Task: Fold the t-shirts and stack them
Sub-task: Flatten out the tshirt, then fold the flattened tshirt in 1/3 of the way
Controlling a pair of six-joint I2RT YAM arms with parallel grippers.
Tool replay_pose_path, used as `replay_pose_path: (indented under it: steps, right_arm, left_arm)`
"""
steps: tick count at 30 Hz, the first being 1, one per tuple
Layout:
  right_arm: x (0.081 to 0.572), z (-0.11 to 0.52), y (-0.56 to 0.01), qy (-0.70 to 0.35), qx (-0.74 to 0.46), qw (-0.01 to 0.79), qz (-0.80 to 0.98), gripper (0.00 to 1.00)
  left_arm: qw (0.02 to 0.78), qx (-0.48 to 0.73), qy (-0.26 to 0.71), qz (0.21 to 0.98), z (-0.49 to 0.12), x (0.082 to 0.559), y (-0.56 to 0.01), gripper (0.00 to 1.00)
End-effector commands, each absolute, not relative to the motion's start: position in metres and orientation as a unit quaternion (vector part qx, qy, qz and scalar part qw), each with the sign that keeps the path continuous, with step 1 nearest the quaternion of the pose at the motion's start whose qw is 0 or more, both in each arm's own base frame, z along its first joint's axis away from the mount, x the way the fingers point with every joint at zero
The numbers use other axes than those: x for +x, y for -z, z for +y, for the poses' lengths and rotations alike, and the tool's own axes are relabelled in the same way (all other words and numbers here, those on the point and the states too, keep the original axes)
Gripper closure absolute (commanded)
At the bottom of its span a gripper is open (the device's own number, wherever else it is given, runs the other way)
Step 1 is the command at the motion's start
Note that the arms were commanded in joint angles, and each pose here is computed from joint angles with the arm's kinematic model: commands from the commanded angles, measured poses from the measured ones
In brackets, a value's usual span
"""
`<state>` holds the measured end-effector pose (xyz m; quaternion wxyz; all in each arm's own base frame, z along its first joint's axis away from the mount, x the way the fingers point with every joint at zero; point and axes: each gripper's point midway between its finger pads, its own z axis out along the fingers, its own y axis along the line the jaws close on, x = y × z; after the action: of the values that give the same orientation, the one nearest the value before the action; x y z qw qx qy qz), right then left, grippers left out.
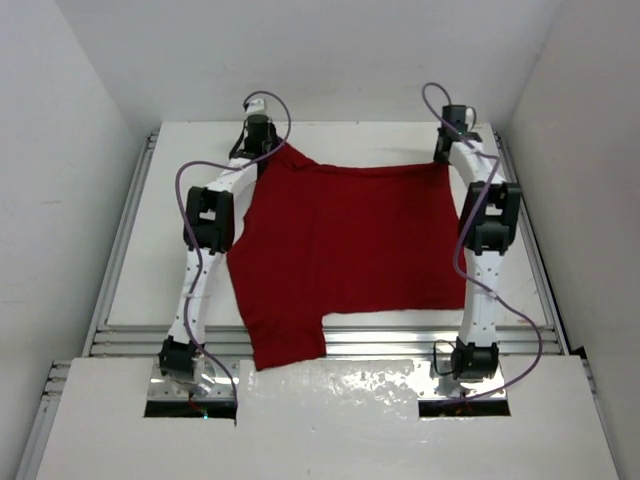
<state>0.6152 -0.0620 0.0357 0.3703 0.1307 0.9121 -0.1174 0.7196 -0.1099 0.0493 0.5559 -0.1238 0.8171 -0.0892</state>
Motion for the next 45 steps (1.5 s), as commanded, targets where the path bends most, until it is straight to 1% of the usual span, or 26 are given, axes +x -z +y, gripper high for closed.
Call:
replay_pose_path:
  steps: [1, 2, 3, 4, 7, 12, 14, 15, 16, 17, 18, 19, 20, 21, 22, 23, 25, 26, 27, 30, 32, 33, 37, 39, 40, 45]
  right_arm:
    - [0.622, -0.082, -0.104, 0.095, 0.153, 0.435, 0.882, 1.0]
    - [0.621, -0.075, -0.122, 0.077, 0.142, 0.448, 0.879, 1.0]
    - [0.62, -0.069, -0.127, 0.064, 0.137, 0.449, 0.881, 1.0]
    - [0.618, -0.059, -0.13, 0.037, 0.133, 0.445, 0.885, 1.0]
    - [0.617, -0.05, -0.138, 0.01, 0.136, 0.447, 0.884, 1.0]
    - [0.618, -0.043, -0.126, -0.013, 0.137, 0.438, 0.888, 1.0]
    - [0.617, -0.042, -0.12, -0.02, 0.141, 0.436, 0.889, 1.0]
    - [0.615, -0.039, -0.127, -0.03, 0.145, 0.44, 0.886, 1.0]
    - [0.617, -0.035, -0.13, -0.042, 0.144, 0.449, 0.881, 1.0]
    - [0.61, -0.03, -0.121, -0.054, 0.149, 0.439, 0.884, 1.0]
    - [0.606, -0.031, -0.122, -0.055, 0.153, 0.439, 0.883, 1.0]
    - [0.604, -0.029, -0.136, -0.059, 0.156, 0.454, 0.875, 1.0]
    - [0.592, -0.03, -0.121, -0.058, 0.163, 0.439, 0.882, 1.0]
    - [0.587, -0.03, -0.121, -0.059, 0.171, 0.44, 0.879, 1.0]
    - [0.583, -0.031, -0.138, -0.063, 0.174, 0.459, 0.869, 1.0]
    - [0.57, -0.032, -0.122, -0.06, 0.181, 0.442, 0.876, 1.0]
    - [0.56, -0.041, -0.124, -0.052, 0.196, 0.446, 0.872, 1.0]
    - [0.548, -0.044, -0.121, -0.05, 0.203, 0.439, 0.874, 1.0]
    - [0.543, -0.054, -0.121, -0.048, 0.216, 0.439, 0.871, 1.0]
    - [0.526, -0.071, -0.114, -0.042, 0.238, 0.43, 0.87, 1.0]
    - [0.519, -0.079, -0.104, -0.032, 0.238, 0.422, 0.874, 1.0]
    - [0.518, -0.084, -0.101, -0.028, 0.241, 0.42, 0.875, 1.0]
    - [0.515, -0.096, -0.079, -0.009, 0.23, 0.4, 0.887, 1.0]
    - [0.512, -0.102, -0.064, 0.002, 0.225, 0.384, 0.895, 1.0]
    - [0.512, -0.104, -0.06, 0.002, 0.223, 0.381, 0.897, 1.0]
    - [0.515, -0.112, -0.043, 0.002, 0.212, 0.36, 0.909, 1.0]
  left_arm:
    - [0.68, -0.09, 0.143, 0.714, -0.131, 0.733, -0.19, 1.0]
    - [0.677, -0.097, 0.136, 0.717, -0.126, 0.732, -0.192, 1.0]
    - [0.683, -0.102, 0.126, 0.712, -0.122, 0.733, -0.209, 1.0]
    - [0.674, -0.104, 0.115, 0.723, -0.118, 0.73, -0.21, 1.0]
    - [0.676, -0.089, 0.108, 0.724, -0.117, 0.728, -0.224, 1.0]
    - [0.661, -0.055, 0.147, 0.734, -0.136, 0.724, -0.217, 1.0]
    - [0.655, -0.066, 0.155, 0.737, -0.137, 0.724, -0.215, 1.0]
    - [0.64, -0.087, 0.142, 0.75, -0.13, 0.723, -0.204, 1.0]
    - [0.638, -0.1, 0.139, 0.751, -0.127, 0.721, -0.208, 1.0]
    - [0.607, -0.126, 0.123, 0.775, -0.12, 0.713, -0.187, 1.0]
    - [0.598, -0.14, 0.12, 0.78, -0.116, 0.708, -0.183, 1.0]
    - [0.602, -0.148, 0.127, 0.774, -0.115, 0.701, -0.201, 1.0]
    - [0.579, -0.165, 0.129, 0.788, -0.115, 0.691, -0.18, 1.0]
    - [0.579, -0.173, 0.135, 0.785, -0.114, 0.684, -0.193, 1.0]
    - [0.569, -0.181, 0.137, 0.79, -0.113, 0.679, -0.191, 1.0]
    - [0.545, -0.193, 0.138, 0.804, -0.113, 0.67, -0.178, 1.0]
    - [0.539, -0.205, 0.144, 0.805, -0.112, 0.658, -0.191, 1.0]
    - [0.524, -0.213, 0.144, 0.812, -0.112, 0.65, -0.181, 1.0]
    - [0.532, -0.219, 0.146, 0.805, -0.109, 0.642, -0.199, 1.0]
    - [0.527, -0.236, 0.136, 0.805, -0.099, 0.619, -0.202, 1.0]
    - [0.512, -0.246, 0.125, 0.814, -0.094, 0.606, -0.192, 1.0]
    - [0.512, -0.246, 0.126, 0.813, -0.093, 0.601, -0.197, 1.0]
    - [0.474, -0.255, 0.112, 0.835, -0.09, 0.578, -0.168, 1.0]
    - [0.471, -0.259, 0.113, 0.836, -0.089, 0.568, -0.167, 1.0]
    - [0.458, -0.262, 0.107, 0.843, -0.087, 0.558, -0.153, 1.0]
    - [0.449, -0.272, 0.102, 0.845, -0.082, 0.536, -0.144, 1.0]
